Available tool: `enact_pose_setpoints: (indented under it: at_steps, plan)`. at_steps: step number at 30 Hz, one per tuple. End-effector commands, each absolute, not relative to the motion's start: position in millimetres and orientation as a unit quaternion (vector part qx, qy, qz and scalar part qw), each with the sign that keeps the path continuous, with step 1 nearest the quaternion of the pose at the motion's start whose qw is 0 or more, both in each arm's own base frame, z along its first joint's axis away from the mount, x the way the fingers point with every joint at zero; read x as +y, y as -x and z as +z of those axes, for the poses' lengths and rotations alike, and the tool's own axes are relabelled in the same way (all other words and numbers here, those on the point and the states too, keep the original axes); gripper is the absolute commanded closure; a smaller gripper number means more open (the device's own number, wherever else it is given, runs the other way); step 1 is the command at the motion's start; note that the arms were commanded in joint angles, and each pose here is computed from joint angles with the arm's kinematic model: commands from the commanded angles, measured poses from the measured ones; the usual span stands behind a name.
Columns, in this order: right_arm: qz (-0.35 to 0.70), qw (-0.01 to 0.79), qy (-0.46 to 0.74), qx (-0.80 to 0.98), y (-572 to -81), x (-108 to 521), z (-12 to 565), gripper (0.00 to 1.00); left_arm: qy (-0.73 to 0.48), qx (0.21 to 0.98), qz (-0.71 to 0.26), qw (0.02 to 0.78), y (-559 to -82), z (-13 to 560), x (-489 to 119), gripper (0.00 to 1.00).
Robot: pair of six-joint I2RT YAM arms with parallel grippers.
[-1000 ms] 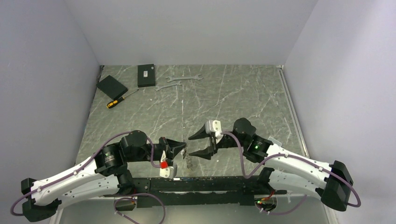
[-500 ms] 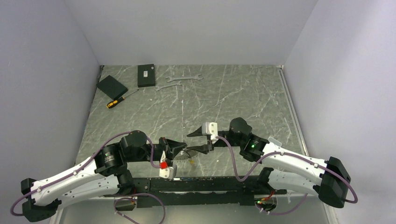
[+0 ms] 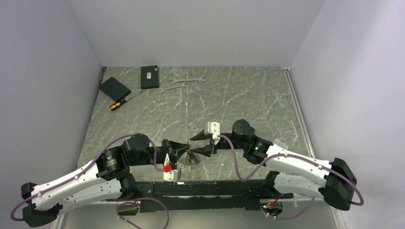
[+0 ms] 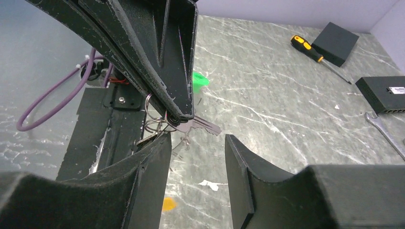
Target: Put the keys on the keyring
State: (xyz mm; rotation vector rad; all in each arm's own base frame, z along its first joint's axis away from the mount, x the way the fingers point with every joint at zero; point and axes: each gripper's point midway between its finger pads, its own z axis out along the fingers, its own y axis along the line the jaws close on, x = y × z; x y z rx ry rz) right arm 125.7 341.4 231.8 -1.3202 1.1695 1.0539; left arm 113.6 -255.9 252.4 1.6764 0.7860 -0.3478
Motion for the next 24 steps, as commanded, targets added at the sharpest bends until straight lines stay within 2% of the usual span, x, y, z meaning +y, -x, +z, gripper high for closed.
enact_pose_setpoints:
  at_steps: [1, 9, 24]
  plan:
    - [0.455, 0.542, 0.531, 0.466, -122, 340, 260, 0.52, -0.690, 0.306, -0.140, 0.641, -117, 287, -259, 1.00]
    - [0.459, 0.562, 0.505, 0.467, -120, 328, 268, 0.53, -0.687, 0.306, -0.140, 0.644, -117, 289, -259, 1.00]
    - [0.532, 0.529, 0.457, 0.478, -111, 338, 270, 0.60, -0.683, 0.305, -0.145, 0.648, -117, 291, -261, 1.00]
